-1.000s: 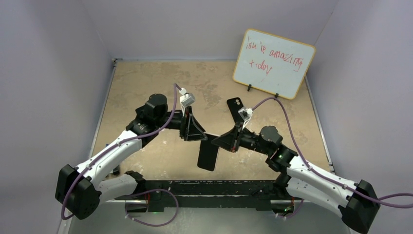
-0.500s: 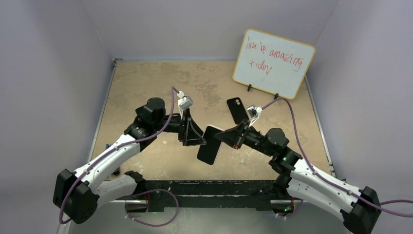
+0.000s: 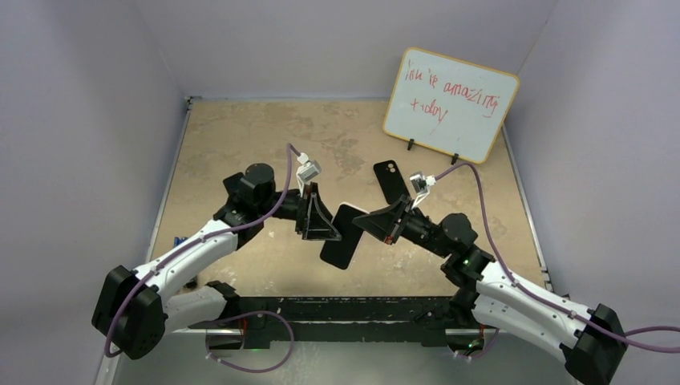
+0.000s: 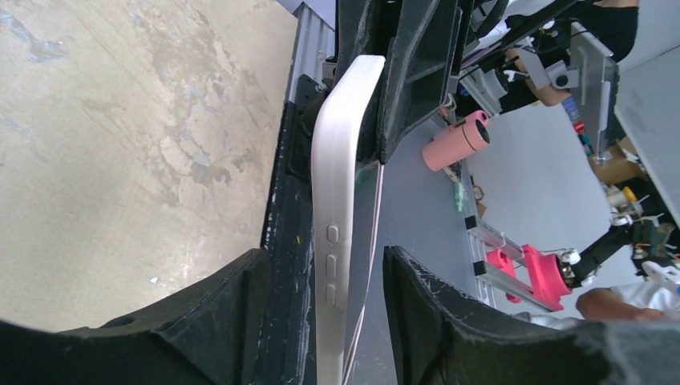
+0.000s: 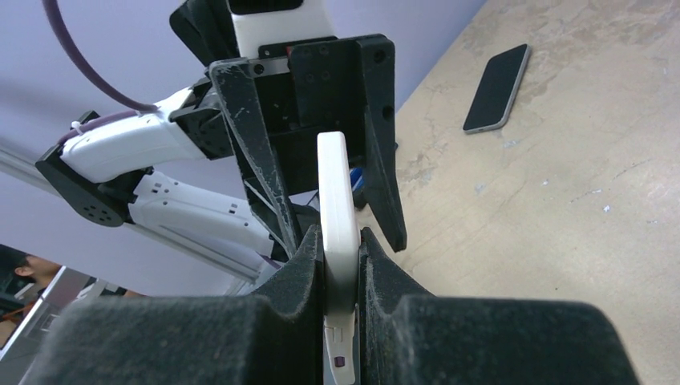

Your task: Put the phone into the phone case

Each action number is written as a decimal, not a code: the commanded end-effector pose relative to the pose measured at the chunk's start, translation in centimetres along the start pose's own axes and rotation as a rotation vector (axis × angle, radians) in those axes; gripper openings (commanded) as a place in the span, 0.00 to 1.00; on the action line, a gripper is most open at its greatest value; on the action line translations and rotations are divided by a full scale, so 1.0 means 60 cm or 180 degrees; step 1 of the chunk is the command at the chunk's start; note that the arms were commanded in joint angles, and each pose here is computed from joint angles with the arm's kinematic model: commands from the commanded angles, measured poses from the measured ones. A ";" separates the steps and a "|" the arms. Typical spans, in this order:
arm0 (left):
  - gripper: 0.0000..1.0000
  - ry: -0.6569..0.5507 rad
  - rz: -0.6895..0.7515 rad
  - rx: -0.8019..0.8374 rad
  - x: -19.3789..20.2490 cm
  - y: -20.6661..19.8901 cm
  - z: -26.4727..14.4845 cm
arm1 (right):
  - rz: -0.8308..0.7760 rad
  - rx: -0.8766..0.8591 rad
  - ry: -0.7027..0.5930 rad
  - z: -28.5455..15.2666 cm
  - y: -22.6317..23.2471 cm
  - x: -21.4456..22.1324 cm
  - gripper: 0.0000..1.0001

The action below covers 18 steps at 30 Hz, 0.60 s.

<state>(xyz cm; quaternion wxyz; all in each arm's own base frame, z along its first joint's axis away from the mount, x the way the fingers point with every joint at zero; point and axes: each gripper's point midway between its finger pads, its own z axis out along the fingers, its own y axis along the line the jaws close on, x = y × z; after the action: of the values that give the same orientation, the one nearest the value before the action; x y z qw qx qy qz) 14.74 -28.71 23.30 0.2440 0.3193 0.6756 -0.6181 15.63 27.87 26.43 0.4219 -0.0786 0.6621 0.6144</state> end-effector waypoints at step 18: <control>0.00 -0.0147 0.0021 0.0341 -0.013 -0.032 0.001 | 0.0062 0.0035 -0.0222 0.003 0.019 -0.038 0.62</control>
<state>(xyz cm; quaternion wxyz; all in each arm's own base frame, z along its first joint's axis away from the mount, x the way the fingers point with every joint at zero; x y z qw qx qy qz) 13.90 -28.94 23.10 0.2091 0.2927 0.6617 -0.6579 16.11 28.15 25.74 0.4081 -0.0550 0.6695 0.6182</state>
